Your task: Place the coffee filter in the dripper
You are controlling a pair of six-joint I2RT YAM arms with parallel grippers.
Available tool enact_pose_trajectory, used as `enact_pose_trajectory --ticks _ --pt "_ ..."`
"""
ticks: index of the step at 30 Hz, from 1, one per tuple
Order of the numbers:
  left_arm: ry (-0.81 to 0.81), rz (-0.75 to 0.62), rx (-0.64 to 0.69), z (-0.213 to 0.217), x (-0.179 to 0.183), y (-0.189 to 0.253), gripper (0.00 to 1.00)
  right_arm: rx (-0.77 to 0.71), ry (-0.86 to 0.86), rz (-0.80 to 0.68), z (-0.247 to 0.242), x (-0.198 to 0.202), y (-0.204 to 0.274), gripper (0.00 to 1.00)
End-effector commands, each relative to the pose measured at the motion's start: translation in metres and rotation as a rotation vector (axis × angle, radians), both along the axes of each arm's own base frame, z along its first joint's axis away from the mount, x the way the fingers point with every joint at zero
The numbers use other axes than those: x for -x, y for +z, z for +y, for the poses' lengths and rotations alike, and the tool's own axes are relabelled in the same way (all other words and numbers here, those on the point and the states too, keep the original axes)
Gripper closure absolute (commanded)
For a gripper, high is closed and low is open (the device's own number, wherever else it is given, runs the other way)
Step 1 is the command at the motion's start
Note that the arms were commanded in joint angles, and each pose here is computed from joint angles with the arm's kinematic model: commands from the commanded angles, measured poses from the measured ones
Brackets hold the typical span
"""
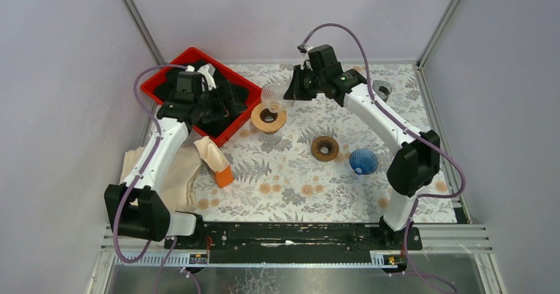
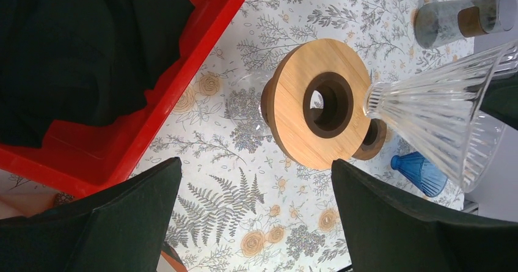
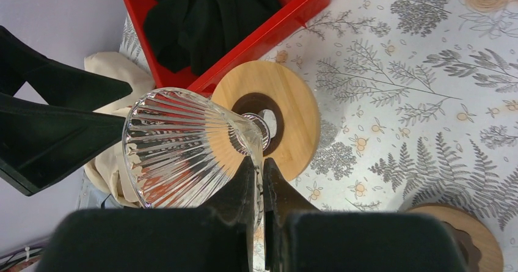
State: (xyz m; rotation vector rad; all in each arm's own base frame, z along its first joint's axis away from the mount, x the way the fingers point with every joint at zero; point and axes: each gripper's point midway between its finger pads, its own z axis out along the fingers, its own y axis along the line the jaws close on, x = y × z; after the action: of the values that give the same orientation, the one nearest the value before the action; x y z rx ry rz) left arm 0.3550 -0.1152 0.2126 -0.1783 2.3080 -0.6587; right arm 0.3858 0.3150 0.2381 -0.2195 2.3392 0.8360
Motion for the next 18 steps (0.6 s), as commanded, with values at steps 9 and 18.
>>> enact_pose_trajectory --ticks 9,18 --pt "-0.002 -0.041 0.067 0.0 -0.008 0.009 0.0 -0.022 0.085 -0.017 0.037 0.006 0.011 1.0" --pt "-0.023 -0.047 0.101 -0.006 -0.007 0.012 0.0 0.031 0.076 0.007 0.038 0.004 -0.012 1.0"
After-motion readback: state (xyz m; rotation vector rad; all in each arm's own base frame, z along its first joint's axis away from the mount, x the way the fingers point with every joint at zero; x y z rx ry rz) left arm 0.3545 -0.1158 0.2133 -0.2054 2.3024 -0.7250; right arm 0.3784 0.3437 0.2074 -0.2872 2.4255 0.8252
